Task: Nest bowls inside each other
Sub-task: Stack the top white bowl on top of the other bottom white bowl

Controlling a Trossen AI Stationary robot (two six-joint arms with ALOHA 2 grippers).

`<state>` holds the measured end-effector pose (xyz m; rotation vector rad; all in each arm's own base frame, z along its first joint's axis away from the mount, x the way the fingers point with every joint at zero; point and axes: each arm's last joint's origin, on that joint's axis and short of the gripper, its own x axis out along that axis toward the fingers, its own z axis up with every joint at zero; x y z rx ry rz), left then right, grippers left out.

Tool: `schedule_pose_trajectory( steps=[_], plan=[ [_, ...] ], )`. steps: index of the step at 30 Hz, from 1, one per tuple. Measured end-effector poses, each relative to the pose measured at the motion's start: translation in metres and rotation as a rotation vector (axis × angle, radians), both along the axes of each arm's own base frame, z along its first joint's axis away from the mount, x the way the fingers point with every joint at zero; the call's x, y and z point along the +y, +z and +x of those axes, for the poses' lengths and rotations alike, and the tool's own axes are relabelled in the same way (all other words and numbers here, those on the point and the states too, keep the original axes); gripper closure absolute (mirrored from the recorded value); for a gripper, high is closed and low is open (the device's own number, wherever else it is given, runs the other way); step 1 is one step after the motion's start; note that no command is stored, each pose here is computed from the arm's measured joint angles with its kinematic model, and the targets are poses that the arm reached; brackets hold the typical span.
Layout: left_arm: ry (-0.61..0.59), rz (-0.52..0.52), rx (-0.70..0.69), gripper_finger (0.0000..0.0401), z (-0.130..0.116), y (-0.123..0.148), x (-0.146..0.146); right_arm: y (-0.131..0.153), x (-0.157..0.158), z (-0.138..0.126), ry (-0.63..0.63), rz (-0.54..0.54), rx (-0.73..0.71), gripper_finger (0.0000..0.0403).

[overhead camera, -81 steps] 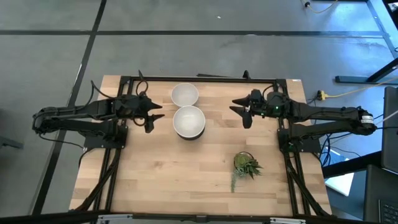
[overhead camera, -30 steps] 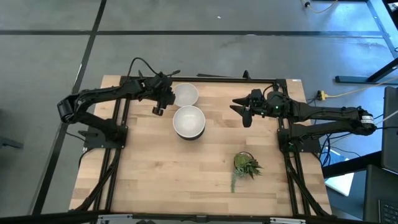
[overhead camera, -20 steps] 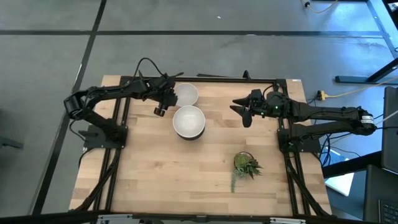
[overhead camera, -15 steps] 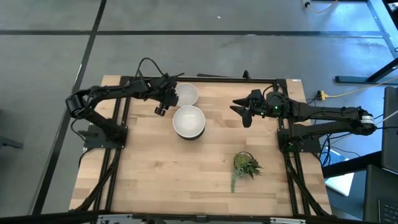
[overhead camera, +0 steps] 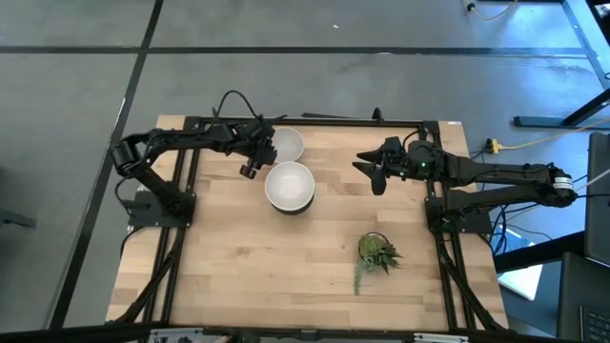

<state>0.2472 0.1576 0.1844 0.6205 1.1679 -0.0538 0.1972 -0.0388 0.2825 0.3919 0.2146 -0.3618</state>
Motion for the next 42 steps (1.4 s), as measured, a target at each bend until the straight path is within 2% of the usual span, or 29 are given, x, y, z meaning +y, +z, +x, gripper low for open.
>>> schedule_pose_trajectory(
  steps=[7, 25, 32, 37, 42],
  plan=[
    [0.012, -0.009, 0.023, 0.0245, 0.002, -0.007, 0.001, 0.000, 0.000, 0.000, -0.001, 0.004, 0.001, 0.0219],
    [0.081, -0.007, 0.029, 0.0391, -0.004, -0.007, 0.009, 0.000, 0.000, 0.000, -0.008, 0.021, -0.004, 0.0219],
    [0.121, -0.028, 0.017, 0.0394, -0.004, -0.007, 0.009, 0.000, 0.000, 0.000, -0.007, 0.021, -0.004, 0.0219],
    [0.175, -0.003, 0.031, 0.0396, -0.006, -0.006, 0.012, 0.000, 0.000, 0.000, -0.008, 0.021, -0.004, 0.0219],
    [0.267, -0.029, 0.006, 0.0398, -0.005, 0.015, 0.025, 0.000, 0.000, 0.000, -0.007, 0.021, -0.004, 0.0219]
  ],
)
